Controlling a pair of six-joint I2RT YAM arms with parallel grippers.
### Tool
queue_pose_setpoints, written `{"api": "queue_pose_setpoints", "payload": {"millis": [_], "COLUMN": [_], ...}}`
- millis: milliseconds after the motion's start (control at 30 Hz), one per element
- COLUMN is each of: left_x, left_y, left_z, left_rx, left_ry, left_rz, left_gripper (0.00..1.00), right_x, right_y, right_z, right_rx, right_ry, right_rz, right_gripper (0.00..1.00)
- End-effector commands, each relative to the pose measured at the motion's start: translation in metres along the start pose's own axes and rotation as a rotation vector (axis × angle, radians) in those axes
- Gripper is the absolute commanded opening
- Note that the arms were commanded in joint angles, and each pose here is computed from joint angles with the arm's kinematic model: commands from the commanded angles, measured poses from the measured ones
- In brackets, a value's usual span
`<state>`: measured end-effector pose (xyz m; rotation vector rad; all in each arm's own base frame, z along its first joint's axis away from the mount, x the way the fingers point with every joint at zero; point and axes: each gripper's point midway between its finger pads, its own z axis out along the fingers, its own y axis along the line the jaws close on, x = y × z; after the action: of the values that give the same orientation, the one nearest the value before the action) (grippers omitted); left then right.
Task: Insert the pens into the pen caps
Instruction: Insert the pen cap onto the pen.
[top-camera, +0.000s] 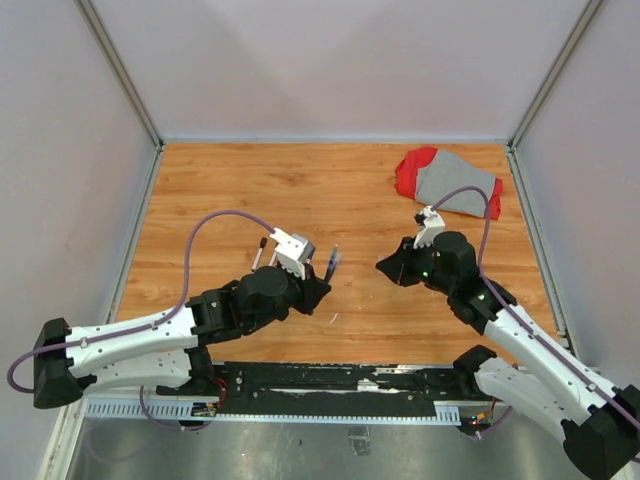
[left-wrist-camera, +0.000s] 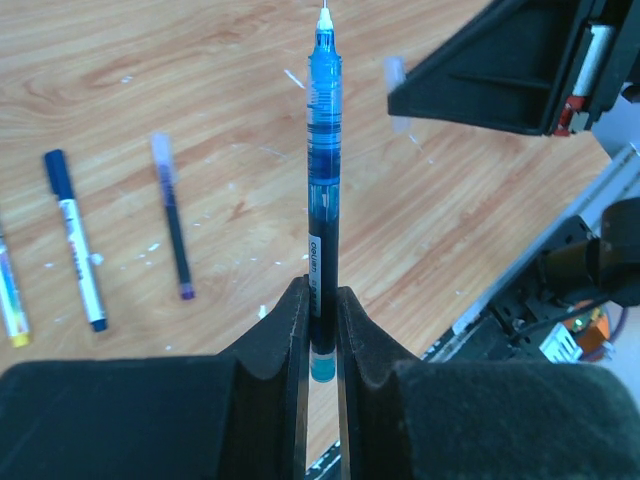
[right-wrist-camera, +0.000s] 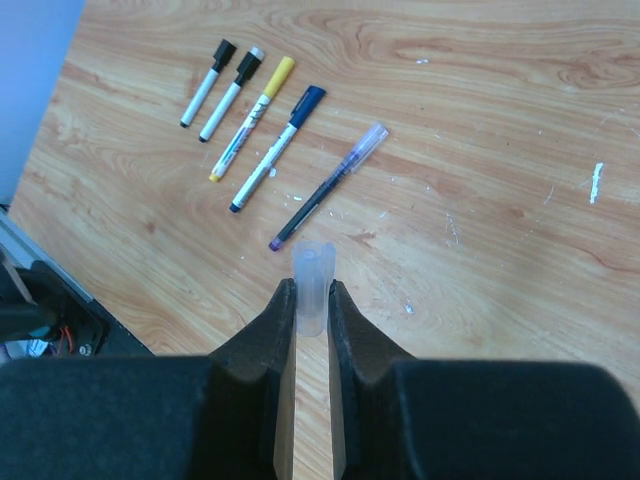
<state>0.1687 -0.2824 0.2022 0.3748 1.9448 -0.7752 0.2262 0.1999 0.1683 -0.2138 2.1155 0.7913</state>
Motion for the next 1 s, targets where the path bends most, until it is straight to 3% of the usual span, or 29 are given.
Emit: {"api": "queue_pose_setpoints", "payload": {"millis": [0, 400, 733, 967], "left_x": [-0.002, 0.004, 0.008, 0.006], "left_y": [-0.035, -0.066, -0.078, -0.088], "left_z": [0.005, 0.012, 0.014, 0.014], "left_rx": [0.111, 0.178, 0.218, 0.269], "left_ry": [-0.024, -0.031, -0.040, -0.061], "left_rz": [-0.028, -0.005, 0.003, 0.021], "left_gripper": [0.00, 0.00, 0.01, 0.00], "right_x": [-0.016, -0.032, -0.060, -0.085], "right_y": [0.014, 0.025, 0.018, 0.033], "right_z": [-0.010, -0.024, -0.047, -0.067], "right_rx": [-0.102, -0.190, -0.127, -0.203], "right_ry": [-0.096, -0.256, -0.403, -0.521], "right_rz": [0.052, 0.217, 0.219, 0.186], "right_gripper": [0.01, 0.01, 0.01, 0.01]}}
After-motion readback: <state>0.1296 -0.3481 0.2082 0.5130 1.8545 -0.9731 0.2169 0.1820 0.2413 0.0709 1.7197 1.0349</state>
